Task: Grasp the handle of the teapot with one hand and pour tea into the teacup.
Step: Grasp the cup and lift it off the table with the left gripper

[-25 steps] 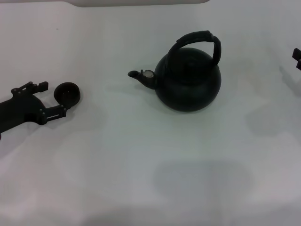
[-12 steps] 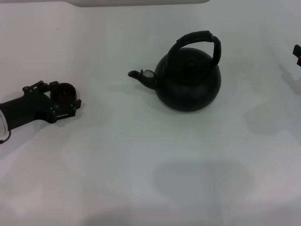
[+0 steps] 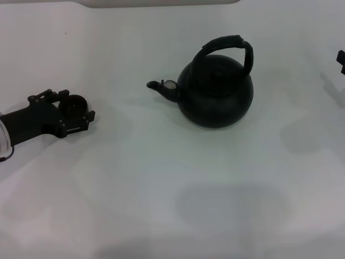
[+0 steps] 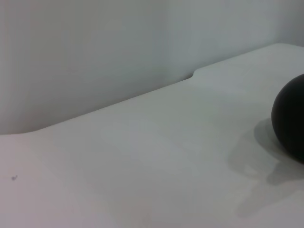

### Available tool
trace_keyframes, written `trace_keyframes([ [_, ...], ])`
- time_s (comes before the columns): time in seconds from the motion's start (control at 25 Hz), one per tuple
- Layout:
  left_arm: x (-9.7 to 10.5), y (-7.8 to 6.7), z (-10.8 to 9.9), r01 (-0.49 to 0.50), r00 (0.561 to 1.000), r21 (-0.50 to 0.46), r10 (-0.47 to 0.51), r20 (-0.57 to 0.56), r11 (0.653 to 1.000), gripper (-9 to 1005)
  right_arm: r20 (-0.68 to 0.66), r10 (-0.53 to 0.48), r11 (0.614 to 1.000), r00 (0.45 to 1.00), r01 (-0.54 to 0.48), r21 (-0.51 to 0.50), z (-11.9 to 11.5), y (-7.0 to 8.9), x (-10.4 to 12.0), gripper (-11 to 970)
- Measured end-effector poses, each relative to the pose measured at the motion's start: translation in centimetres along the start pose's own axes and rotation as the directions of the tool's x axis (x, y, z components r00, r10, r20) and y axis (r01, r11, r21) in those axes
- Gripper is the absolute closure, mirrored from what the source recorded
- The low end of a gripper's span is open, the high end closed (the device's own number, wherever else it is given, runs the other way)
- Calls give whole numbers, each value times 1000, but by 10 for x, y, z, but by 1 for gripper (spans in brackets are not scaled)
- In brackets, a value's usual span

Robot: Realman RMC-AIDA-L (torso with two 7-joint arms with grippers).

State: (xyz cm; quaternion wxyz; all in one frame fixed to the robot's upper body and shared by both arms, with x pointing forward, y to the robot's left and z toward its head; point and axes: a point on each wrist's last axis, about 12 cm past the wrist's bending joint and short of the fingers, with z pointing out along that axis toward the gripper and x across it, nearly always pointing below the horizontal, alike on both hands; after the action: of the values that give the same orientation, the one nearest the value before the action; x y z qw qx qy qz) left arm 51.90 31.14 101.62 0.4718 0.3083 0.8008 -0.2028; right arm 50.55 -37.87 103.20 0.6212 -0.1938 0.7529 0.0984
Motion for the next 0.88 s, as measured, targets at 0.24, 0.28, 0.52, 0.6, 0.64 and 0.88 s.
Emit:
trace_keyframes([
  [0.24,5,0,-2,30,999,-9,-30,-18,1000,116,4,2,1000,1000,-3,8,-1,-1,0,326],
  [0.28,6,0,-3,33,999,-11,-33,-19,999,117,6,3,1000,1000,-3,9,-1,-2,-1,326],
  [0.52,9,1,-8,42,999,-30,-43,-15,999,118,8,4,1000,1000,-4,10,-2,-2,0,326],
  [0.6,9,1,-8,40,999,-32,-40,-14,999,118,7,6,1000,1000,-6,11,-2,-2,0,326],
  [0.64,9,1,-8,40,999,-32,-40,-14,999,119,7,6,1000,1000,-6,11,-2,-2,0,326],
  [0.88,7,2,-7,27,999,-28,-28,-15,999,127,6,7,1000,1000,-7,12,-3,-2,0,326],
])
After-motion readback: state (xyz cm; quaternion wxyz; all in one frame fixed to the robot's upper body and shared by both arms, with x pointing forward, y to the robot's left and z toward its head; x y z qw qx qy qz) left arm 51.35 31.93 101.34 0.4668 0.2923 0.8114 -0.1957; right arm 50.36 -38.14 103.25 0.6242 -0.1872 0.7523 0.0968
